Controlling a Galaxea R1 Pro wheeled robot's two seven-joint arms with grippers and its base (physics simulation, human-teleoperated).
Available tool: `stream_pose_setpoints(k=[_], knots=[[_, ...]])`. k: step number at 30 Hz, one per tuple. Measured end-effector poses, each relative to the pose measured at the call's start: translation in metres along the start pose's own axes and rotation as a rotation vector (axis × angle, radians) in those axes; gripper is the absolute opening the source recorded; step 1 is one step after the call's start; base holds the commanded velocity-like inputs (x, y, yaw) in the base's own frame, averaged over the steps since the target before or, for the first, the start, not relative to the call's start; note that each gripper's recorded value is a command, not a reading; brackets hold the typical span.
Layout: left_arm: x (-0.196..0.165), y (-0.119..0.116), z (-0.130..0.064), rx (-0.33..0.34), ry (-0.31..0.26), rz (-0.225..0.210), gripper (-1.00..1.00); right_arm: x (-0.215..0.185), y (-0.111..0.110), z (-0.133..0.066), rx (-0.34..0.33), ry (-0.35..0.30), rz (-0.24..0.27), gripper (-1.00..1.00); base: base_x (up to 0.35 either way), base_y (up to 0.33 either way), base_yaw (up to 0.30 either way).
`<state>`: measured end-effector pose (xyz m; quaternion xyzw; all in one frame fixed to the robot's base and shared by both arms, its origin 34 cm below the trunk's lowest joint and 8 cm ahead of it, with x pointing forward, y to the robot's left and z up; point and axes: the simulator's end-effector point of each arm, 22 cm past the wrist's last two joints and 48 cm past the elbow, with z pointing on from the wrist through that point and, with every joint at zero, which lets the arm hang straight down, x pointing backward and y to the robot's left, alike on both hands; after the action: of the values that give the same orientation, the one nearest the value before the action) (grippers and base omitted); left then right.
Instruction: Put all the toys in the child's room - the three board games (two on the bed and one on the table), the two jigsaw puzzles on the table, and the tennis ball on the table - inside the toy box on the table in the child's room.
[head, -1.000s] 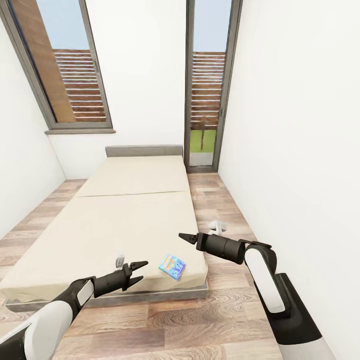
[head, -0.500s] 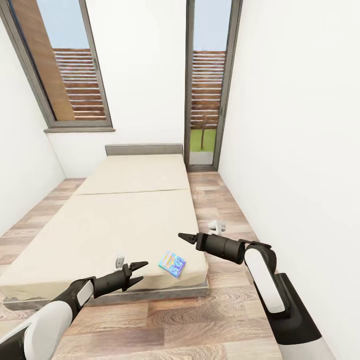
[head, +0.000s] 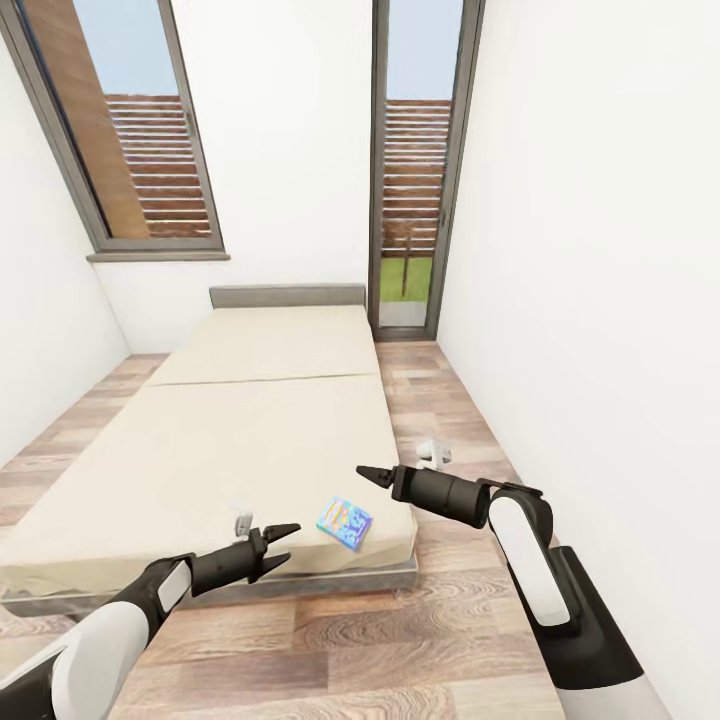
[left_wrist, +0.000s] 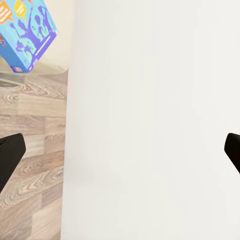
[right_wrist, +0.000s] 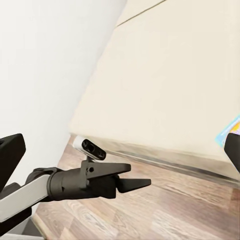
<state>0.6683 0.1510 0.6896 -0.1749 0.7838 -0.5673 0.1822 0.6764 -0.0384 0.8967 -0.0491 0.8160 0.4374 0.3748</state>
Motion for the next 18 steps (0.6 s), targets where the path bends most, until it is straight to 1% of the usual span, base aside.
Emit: stream_pose_setpoints(k=[2,5,9,12,16,18], knots=[[0.0006,0.0026,0.001,0.004,0.0,-0.002,1.0,0.0016,-0.0016,0.0011,-0.003,-0.004,-0.001,1.0,0.0,0.0,0.0],[0.0012,0.0022,0.0022,0.029,-0.001,-0.003,1.0,-0.0002,-0.0042,0.0027,-0.007,-0.031,-0.006,1.0,0.0,0.0,0.0],[0.002,-0.0052,0.0018,0.095,0.0,-0.001,1.0,-0.0045,-0.0041,0.0039,-0.03,-0.074,-0.017,1.0,0.0,0.0,0.0],[0.0021,-0.0059,0.0007,0.124,0.0,0.0,1.0,-0.0035,-0.0011,0.0043,-0.061,-0.087,-0.022,1.0,0.0,0.0,0.0],[0.0022,-0.0017,0.0003,0.139,-0.001,0.001,1.0,0.0003,0.0006,0.0042,-0.097,-0.093,-0.029,1.0,0.0,0.0,0.0],[0.003,0.0014,0.0013,0.14,-0.001,0.001,1.0,0.0028,-0.0007,0.0048,-0.103,-0.094,-0.031,1.0,0.0,0.0,0.0]])
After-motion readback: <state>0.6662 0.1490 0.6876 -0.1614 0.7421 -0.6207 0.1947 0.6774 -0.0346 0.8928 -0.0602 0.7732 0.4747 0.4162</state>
